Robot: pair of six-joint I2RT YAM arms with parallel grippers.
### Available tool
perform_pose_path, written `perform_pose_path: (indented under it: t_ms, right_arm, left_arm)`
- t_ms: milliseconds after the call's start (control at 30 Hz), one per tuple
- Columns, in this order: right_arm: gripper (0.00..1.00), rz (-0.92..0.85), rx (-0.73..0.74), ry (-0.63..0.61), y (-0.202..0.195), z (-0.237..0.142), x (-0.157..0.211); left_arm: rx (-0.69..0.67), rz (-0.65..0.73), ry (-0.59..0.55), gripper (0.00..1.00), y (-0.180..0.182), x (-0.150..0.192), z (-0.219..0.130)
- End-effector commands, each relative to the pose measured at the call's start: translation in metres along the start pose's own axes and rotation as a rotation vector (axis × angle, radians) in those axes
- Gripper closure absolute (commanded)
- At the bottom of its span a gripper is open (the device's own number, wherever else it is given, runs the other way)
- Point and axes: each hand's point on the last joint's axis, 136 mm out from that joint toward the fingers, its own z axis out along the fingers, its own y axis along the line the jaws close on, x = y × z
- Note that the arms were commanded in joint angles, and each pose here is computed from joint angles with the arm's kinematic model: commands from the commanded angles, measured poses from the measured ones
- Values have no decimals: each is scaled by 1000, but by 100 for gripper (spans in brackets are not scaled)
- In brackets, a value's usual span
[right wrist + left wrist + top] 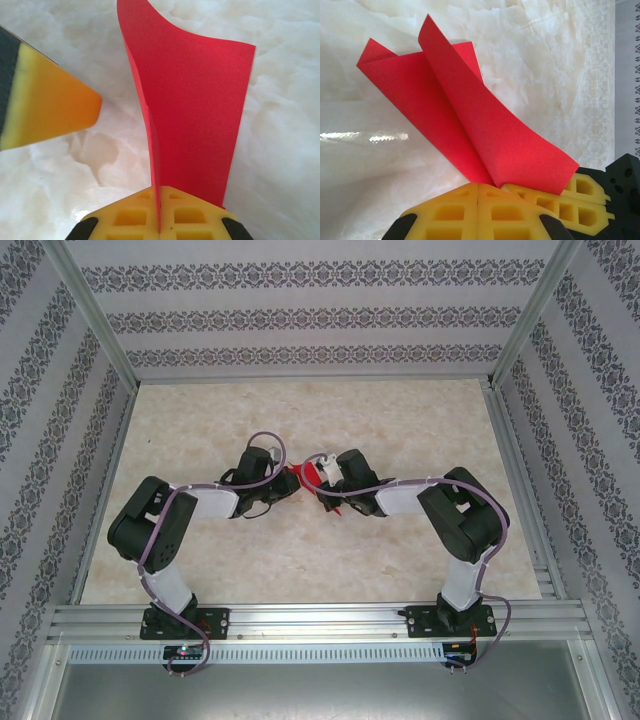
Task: Fold a paper plane with a square sheet of paper (pick it up from the middle)
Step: Fold the wing for the fifth time at the center of the table.
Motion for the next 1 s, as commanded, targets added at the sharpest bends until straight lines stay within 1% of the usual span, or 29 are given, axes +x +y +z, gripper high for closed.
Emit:
perform_pose_path:
  t_ms: [0, 267, 433, 733, 967]
  right_arm:
    - [100, 76, -114, -24, 17, -4, -10]
    - [100, 165, -239, 13, 31, 0, -6]
    - [100, 182, -250, 39, 31, 4, 0]
    - [90, 215, -280, 81, 33, 13, 8]
    - [88, 225, -271, 105, 31, 16, 12]
  left_arm:
    - [79, 47, -36, 93, -14, -7, -8]
    - [111, 47, -32, 93, -16, -2, -10]
    - [118, 48, -34, 93, -17, -1, -10]
    - [128, 43, -20, 93, -17, 1, -4]
    - [98, 28, -3, 93, -7, 5, 4]
